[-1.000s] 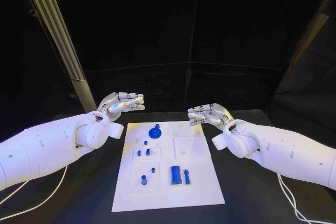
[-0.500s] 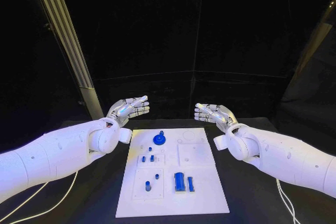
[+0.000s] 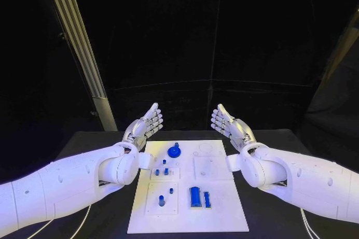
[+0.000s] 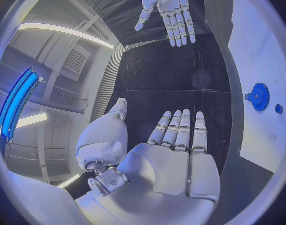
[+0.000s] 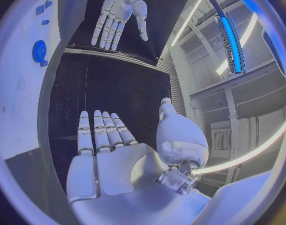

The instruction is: Assemble the parts on the task board

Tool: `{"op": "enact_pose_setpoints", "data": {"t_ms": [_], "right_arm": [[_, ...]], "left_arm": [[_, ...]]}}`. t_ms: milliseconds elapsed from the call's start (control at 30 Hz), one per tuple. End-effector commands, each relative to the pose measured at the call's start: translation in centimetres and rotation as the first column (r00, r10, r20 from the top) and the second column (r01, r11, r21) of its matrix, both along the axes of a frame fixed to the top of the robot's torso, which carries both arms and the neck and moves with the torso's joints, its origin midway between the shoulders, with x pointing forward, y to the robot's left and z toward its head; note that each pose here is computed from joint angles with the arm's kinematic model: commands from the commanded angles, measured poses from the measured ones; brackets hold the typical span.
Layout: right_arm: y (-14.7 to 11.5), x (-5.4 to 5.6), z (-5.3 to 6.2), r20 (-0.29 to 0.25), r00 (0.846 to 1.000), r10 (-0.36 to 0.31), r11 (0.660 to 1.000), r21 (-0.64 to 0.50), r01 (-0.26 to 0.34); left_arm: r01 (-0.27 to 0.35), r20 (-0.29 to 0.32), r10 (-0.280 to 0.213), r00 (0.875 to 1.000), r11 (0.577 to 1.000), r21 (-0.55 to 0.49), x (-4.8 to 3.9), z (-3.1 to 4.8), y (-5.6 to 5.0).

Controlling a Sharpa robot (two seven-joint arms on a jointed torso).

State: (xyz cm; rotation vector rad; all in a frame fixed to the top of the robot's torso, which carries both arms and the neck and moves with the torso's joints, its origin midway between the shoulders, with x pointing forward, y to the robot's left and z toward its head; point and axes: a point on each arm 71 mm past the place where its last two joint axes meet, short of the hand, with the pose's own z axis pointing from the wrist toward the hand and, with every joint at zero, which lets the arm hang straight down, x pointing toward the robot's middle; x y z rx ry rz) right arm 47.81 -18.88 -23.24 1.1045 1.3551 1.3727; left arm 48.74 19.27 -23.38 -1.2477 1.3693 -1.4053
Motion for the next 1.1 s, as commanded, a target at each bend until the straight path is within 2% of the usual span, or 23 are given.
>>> {"op": "enact_pose_setpoints", "data": {"t_ms": [33, 133, 300, 1100], "right_arm": [[-0.7, -0.7, 0.5, 0.003, 0.986, -0.166, 0.986, -0.001, 0.166], [-0.4, -1.4, 0.7, -0.004, 0.983, -0.186, 0.983, 0.0, 0.186], [-0.4, -1.6, 0.8, -0.007, 0.981, -0.193, 0.981, 0.0, 0.193], [-0.4, -1.6, 0.8, -0.007, 0.981, -0.193, 0.981, 0.0, 0.193]], "left_arm": [[-0.146, 0.077, 0.14, 0.987, 0.986, 0.08, -0.91, 0.62, 0.4], [-0.173, 0.084, 0.166, 0.983, 0.981, 0.086, -1.87, 0.8, 0.2], [-0.191, 0.089, 0.183, 0.979, 0.977, 0.091, -2.53, 0.95, 0.0], [-0.192, 0.089, 0.184, 0.979, 0.977, 0.091, -2.57, 0.96, 0.0]]}}
